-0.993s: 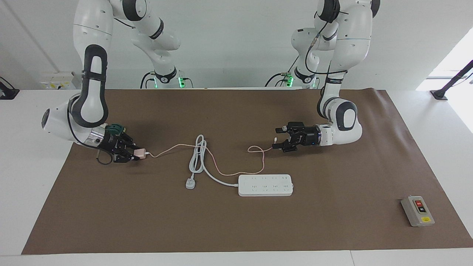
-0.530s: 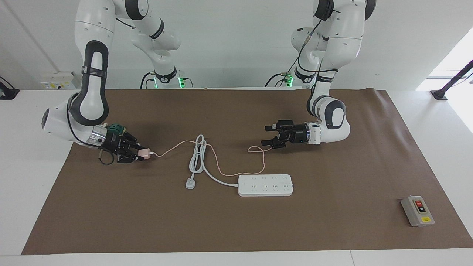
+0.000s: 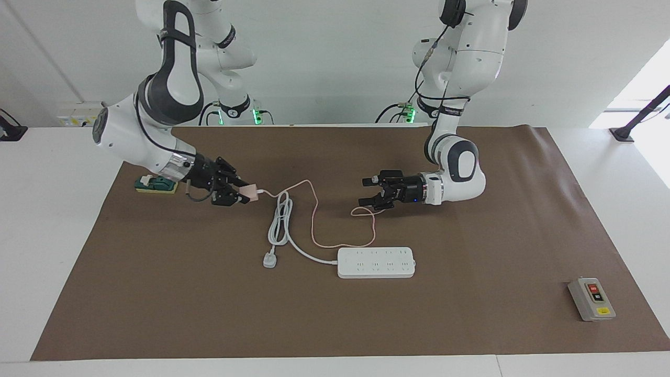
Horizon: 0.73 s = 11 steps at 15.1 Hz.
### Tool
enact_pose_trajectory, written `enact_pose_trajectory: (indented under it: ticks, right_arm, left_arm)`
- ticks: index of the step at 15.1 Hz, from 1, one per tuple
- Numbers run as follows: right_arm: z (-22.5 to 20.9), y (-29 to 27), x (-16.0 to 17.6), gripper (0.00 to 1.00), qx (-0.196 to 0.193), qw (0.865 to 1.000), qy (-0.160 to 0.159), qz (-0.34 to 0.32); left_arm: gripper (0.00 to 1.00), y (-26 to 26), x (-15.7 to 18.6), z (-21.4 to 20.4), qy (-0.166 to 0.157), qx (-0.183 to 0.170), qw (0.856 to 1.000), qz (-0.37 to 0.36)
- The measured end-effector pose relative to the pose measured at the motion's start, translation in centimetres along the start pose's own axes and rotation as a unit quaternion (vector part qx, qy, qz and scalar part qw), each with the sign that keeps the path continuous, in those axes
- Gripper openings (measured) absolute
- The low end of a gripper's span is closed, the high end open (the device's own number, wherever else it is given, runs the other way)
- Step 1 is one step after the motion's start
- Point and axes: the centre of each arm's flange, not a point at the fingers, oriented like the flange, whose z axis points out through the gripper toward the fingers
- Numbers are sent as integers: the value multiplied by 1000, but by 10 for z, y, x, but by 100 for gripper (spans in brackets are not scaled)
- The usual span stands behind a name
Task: Plug charger into power strip
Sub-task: 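Grasp the pink charger with the right gripper and lift it toward center, then carry the pink charger with the right gripper toward the left gripper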
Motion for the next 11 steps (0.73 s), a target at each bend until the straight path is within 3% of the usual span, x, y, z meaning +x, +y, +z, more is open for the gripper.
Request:
enact_pose_trajectory:
  ticks: [4, 7, 11]
  right_arm:
    - [-9, 6, -68, 47, 19, 998, -50, -37]
    - [28, -5, -127, 47, 56, 996, -53, -34]
    - [61, -1, -162, 47, 49, 996, -64, -33]
  left_arm:
    - [100, -1, 2, 2, 4, -3, 1000, -2]
    - [100, -2, 3, 0, 6, -2, 1000, -3]
    - [100, -5, 5, -7, 12, 1, 1000, -5]
